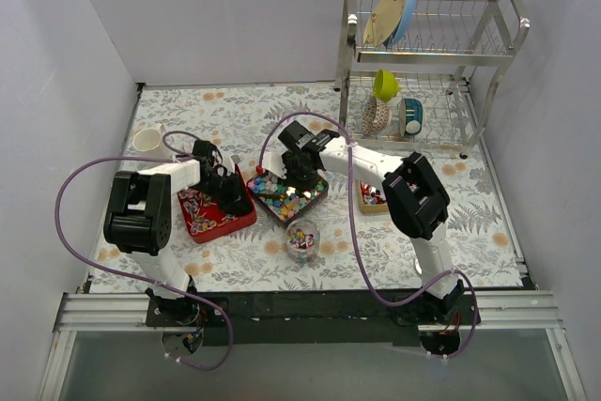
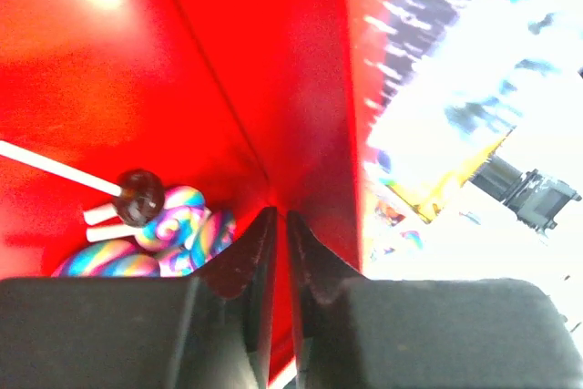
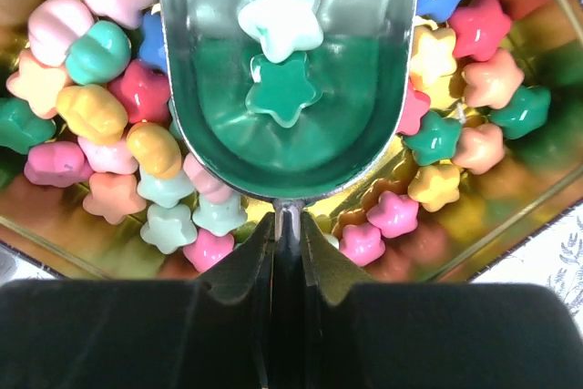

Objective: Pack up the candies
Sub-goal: Scoop the fake candies from the storage box.

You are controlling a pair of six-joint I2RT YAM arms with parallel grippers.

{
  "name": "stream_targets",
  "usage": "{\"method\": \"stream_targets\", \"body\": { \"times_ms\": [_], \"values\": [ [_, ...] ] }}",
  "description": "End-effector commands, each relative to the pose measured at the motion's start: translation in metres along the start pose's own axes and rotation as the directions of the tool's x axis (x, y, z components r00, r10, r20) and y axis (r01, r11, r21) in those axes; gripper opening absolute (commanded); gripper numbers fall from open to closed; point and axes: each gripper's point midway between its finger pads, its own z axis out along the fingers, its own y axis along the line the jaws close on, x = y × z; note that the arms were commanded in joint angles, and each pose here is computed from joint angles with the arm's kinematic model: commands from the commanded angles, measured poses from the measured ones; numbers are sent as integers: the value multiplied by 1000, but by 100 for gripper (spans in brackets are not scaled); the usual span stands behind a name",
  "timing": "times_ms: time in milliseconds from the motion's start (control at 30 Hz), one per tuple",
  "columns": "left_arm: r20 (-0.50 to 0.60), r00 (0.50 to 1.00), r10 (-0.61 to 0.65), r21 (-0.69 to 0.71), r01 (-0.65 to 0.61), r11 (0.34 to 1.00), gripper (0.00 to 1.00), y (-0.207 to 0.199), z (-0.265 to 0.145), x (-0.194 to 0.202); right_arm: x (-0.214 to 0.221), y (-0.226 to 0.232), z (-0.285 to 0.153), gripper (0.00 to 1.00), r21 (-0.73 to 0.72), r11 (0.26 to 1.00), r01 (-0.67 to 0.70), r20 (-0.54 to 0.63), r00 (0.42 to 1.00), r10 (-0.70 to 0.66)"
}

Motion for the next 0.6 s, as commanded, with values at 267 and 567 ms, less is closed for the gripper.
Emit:
{"method": "stream_targets", "body": {
  "times_ms": [267,567],
  "values": [
    [26,994,107,81,-109,991,25,-34,-43,-19,-11,-8,-38,1,40,999,-21,204,979,12],
    [85,987,139,157,-151,976,31,-52,-68,-43,-4,-6,-74,1,60,998,-27,335,942,5]
  ]
}}
